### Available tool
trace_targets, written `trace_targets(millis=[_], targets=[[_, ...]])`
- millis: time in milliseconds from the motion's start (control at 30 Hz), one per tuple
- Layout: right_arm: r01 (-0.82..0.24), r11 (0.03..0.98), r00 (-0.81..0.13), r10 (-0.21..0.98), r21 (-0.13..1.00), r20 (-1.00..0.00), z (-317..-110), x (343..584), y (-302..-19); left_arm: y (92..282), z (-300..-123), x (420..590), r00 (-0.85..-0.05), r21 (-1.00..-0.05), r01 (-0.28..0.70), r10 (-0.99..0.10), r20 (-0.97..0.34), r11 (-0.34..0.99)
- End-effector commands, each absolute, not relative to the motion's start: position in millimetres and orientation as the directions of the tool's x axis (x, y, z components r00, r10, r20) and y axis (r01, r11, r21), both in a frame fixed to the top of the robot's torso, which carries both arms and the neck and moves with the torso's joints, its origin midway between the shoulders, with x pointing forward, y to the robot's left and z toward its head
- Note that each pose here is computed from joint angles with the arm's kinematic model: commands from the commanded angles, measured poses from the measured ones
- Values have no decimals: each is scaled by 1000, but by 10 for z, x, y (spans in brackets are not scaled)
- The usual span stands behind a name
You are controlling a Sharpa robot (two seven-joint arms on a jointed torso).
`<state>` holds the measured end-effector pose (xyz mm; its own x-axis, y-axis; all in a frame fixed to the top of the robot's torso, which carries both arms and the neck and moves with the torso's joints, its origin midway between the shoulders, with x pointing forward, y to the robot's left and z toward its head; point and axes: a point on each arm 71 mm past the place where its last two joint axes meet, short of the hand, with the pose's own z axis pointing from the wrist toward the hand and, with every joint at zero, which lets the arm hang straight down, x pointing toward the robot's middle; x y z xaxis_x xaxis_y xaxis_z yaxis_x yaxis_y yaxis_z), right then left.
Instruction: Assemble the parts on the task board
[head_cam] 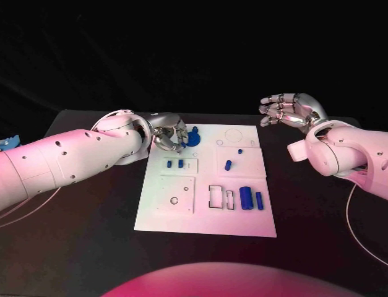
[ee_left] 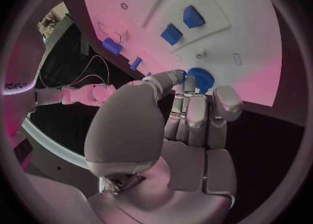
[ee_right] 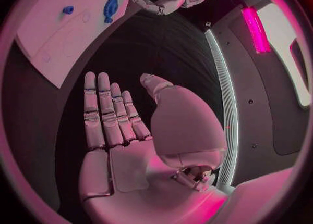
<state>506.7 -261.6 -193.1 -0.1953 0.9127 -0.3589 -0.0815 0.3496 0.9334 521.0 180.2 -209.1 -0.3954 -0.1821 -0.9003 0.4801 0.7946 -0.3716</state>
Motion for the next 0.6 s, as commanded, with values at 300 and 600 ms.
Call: trace_targets(millis=[300,600], targets=[[-98,349,-204,910,932,-362,-1924,5068,-2603,1877,-2151,5221,-451,-377,441,-163,-878,814],[-98,349,-203,910,932,-362,-1924,5067,-2604,1934,-2183,5248,-457,-362,424,-149,-877,830]])
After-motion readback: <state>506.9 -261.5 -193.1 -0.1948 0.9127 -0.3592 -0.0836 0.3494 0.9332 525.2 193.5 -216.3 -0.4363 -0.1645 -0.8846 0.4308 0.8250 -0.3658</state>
